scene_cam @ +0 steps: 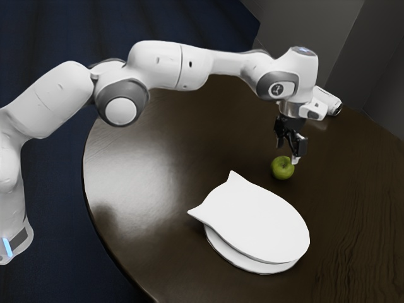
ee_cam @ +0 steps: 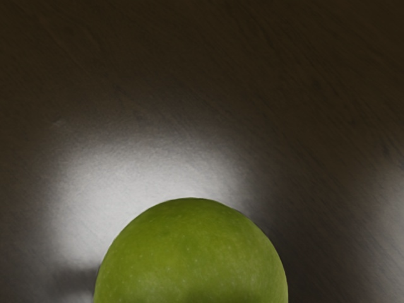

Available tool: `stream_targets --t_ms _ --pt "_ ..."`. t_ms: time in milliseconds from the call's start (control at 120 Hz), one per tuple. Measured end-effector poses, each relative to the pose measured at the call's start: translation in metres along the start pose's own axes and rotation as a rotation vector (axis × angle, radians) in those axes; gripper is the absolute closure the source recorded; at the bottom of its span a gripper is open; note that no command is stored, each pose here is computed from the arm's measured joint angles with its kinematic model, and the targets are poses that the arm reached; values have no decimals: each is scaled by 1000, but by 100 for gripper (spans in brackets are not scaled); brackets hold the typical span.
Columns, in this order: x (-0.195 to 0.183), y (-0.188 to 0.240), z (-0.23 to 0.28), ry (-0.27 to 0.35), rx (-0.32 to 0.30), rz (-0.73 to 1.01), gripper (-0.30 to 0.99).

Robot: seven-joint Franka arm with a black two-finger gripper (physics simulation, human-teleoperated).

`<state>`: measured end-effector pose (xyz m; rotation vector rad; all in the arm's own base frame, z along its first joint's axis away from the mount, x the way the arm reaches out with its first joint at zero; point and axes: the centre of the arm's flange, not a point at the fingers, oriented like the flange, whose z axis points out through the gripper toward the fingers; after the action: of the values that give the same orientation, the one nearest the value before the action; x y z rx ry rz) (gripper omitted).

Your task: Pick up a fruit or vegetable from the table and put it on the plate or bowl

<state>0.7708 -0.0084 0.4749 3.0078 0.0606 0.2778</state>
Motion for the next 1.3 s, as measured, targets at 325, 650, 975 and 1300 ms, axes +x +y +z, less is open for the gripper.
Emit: stream_targets --t_ms 325,650,975,1300 --pt "1 -6 22 -19 -6 -1 0" --pt "1 -11 48 -41 -15 -6 0" --pt "2 -14 63 -43 -20 -13 23" --pt "4 -14 28 5 15 -13 50"
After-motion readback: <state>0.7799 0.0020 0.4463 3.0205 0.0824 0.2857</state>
